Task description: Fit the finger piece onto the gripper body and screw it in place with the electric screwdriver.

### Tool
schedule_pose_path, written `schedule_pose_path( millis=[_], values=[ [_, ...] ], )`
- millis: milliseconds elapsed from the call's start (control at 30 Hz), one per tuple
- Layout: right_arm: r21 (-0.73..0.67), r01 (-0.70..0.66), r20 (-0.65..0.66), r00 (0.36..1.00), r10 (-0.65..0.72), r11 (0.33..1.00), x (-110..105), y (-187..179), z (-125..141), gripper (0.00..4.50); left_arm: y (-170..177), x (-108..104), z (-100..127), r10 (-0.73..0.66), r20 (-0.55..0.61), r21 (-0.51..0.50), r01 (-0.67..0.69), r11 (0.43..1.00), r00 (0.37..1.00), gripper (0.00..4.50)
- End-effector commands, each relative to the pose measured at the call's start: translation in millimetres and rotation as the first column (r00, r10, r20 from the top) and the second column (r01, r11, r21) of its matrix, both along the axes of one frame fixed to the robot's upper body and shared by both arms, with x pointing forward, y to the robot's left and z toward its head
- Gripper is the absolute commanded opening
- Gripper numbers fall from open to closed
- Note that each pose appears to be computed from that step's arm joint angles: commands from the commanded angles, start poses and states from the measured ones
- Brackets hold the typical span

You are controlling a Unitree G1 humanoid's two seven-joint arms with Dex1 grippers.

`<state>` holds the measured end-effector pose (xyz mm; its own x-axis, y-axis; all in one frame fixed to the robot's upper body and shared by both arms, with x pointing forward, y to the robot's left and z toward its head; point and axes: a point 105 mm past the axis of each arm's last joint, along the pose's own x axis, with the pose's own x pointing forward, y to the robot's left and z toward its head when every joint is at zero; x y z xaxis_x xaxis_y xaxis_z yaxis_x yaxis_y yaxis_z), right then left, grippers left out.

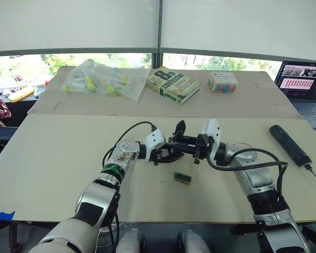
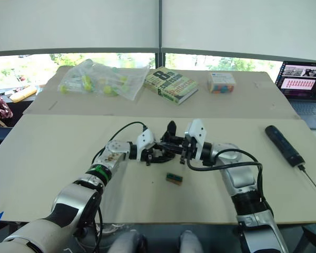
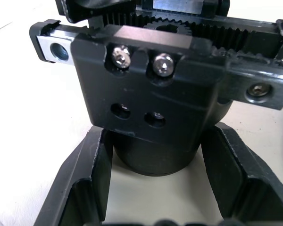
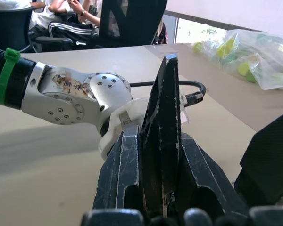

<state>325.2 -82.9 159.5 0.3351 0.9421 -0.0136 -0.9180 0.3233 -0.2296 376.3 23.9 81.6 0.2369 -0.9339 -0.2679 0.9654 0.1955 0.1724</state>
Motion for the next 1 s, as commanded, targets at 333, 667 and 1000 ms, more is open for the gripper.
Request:
schedule_pose_path(
  millis=[333,667,1000],
  values=[
    [-0.013,-0.026,0.002,1.000,0.026,1.000,8.8,-4.3,-0.7,0.45,-2.3,-7.1,-8.4,-0.031,-0.018,0.019,0.032,0.999,0.999,2.25],
    [-0.022,-0.031,-0.044,0.999,0.030,0.999,13.1,-0.5,-10.3,0.45,-1.7,-8.8,-10.0,-0.035,-0.028,0.015,0.036,0.999,0.999,2.25],
    [-0.047,-0.072,-0.118,0.991,0.066,0.996,6.5,2.9,-27.6,0.45,-0.7,-11.7,-13.1,-0.043,-0.046,0.014,0.044,0.999,0.998,2.25]
  ],
)
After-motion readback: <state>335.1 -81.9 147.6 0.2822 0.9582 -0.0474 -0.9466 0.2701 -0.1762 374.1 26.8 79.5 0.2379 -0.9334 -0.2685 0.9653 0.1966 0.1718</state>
